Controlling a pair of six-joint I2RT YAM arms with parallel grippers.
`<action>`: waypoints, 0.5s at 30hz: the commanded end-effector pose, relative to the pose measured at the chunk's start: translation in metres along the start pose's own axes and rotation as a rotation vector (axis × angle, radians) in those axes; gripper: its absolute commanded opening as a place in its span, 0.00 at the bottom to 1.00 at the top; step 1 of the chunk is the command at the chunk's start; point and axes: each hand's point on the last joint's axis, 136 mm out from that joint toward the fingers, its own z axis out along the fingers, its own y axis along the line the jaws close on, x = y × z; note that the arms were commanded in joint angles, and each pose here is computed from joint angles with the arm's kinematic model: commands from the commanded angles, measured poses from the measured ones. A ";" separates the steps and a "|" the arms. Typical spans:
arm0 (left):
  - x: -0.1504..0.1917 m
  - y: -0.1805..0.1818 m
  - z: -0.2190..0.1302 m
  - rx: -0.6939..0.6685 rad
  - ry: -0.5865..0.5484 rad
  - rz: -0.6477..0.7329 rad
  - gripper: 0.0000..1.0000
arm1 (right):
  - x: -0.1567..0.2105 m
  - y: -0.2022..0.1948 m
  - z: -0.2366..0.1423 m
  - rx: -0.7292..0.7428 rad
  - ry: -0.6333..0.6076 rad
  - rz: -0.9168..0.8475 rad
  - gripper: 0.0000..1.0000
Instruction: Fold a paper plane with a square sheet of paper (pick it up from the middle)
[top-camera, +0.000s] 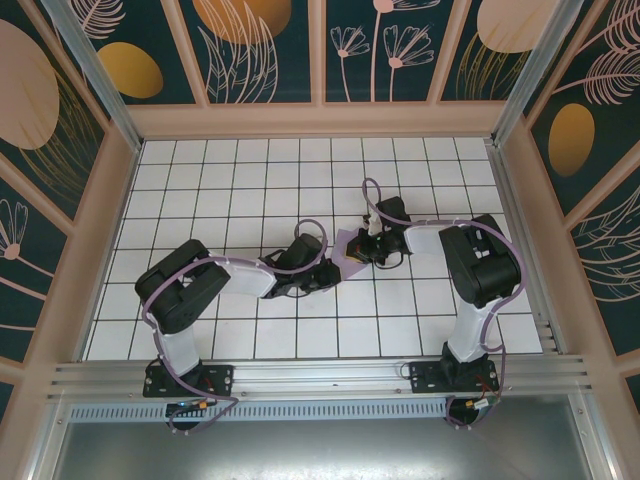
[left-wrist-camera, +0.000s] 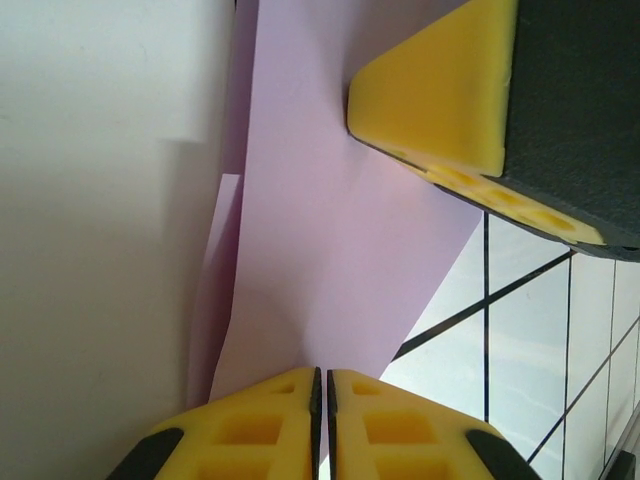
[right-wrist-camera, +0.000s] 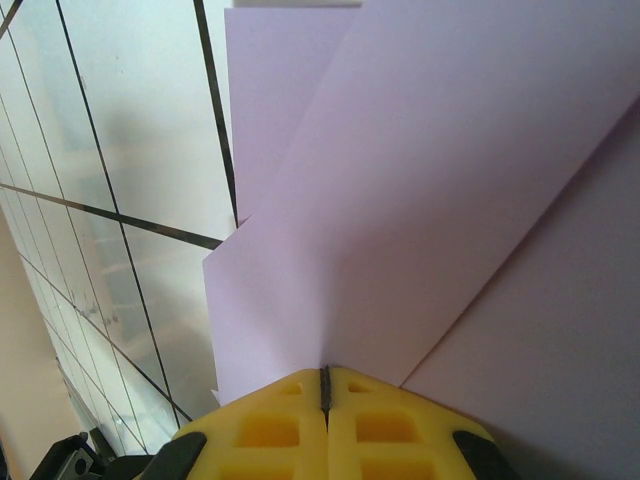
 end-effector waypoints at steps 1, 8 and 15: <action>0.019 0.028 -0.005 -0.076 0.053 -0.054 0.15 | 0.025 -0.073 0.014 0.250 0.050 0.109 0.00; 0.035 0.036 -0.015 -0.052 0.078 -0.100 0.13 | 0.025 -0.073 0.013 0.252 0.050 0.109 0.00; 0.018 0.011 -0.044 -0.001 -0.004 0.009 0.00 | 0.024 -0.072 0.011 0.252 0.046 0.103 0.00</action>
